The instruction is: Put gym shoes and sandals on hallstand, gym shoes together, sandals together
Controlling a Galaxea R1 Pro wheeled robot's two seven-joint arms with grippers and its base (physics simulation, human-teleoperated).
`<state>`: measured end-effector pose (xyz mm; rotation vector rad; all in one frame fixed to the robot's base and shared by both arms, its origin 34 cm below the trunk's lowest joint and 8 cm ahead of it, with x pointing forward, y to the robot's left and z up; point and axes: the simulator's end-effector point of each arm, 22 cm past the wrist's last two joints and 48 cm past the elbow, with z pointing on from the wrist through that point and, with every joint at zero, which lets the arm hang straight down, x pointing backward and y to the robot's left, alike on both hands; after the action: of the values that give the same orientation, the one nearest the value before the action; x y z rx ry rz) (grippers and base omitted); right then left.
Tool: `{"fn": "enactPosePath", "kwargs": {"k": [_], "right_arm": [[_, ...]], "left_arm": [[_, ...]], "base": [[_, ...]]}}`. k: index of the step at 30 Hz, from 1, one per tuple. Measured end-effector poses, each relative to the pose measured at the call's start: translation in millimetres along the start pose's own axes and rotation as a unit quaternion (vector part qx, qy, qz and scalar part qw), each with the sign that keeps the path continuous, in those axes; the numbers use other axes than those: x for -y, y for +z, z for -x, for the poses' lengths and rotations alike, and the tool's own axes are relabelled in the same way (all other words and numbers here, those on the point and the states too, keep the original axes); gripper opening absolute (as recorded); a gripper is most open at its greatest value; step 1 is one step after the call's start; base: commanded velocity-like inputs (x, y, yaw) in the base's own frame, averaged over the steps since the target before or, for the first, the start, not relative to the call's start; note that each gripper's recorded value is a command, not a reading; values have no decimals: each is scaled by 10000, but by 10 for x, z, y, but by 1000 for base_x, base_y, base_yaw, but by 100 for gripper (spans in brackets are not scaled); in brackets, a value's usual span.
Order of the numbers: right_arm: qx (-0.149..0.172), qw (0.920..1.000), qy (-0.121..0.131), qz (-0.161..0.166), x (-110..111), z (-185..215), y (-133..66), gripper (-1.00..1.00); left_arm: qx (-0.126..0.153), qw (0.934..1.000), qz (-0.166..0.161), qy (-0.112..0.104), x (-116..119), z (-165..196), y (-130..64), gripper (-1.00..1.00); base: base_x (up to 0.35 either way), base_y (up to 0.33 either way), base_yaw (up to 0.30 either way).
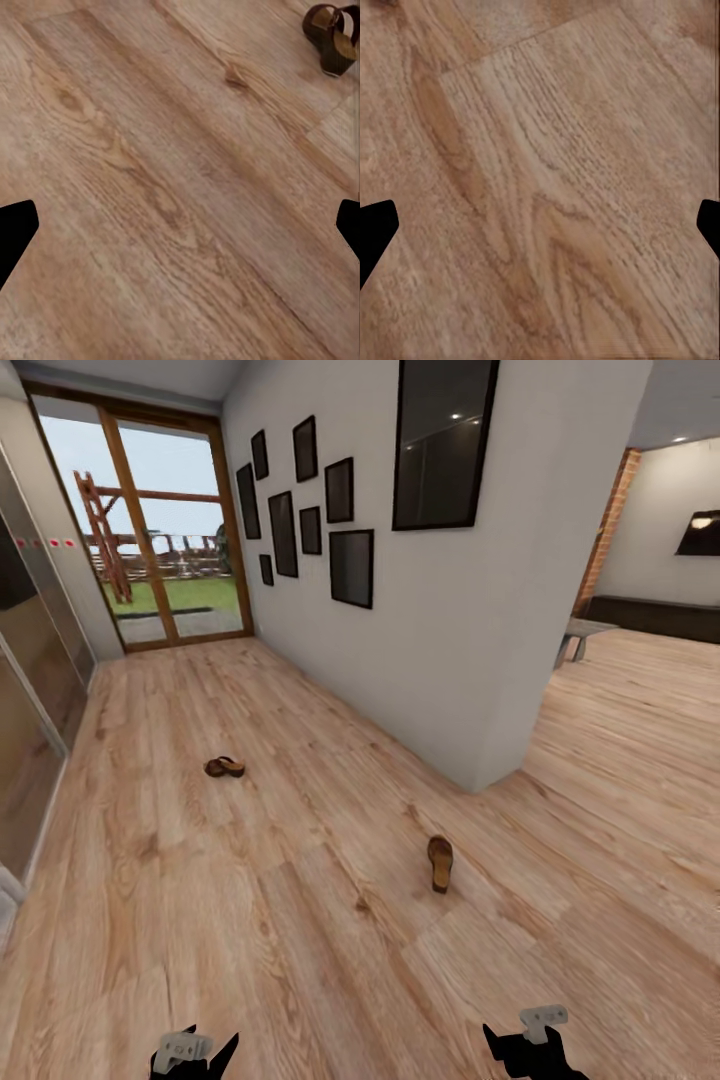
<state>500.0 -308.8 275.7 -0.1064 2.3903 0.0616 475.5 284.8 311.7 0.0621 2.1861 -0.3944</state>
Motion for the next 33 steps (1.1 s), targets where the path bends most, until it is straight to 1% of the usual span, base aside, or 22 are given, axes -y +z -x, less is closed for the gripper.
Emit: {"fn": "enactPosePath", "kwargs": {"k": [28,33], "right_arm": [[-1,10000,0,0,0,-1,0,100],[0,10000,0,0,0,0,0,100]], "left_arm": [[10,10000,5,11,-13,12,-2,100],[11,10000,5,13,-13,14,-2,100]], "base": [[6,1,-264],[79,50,-264]]}}
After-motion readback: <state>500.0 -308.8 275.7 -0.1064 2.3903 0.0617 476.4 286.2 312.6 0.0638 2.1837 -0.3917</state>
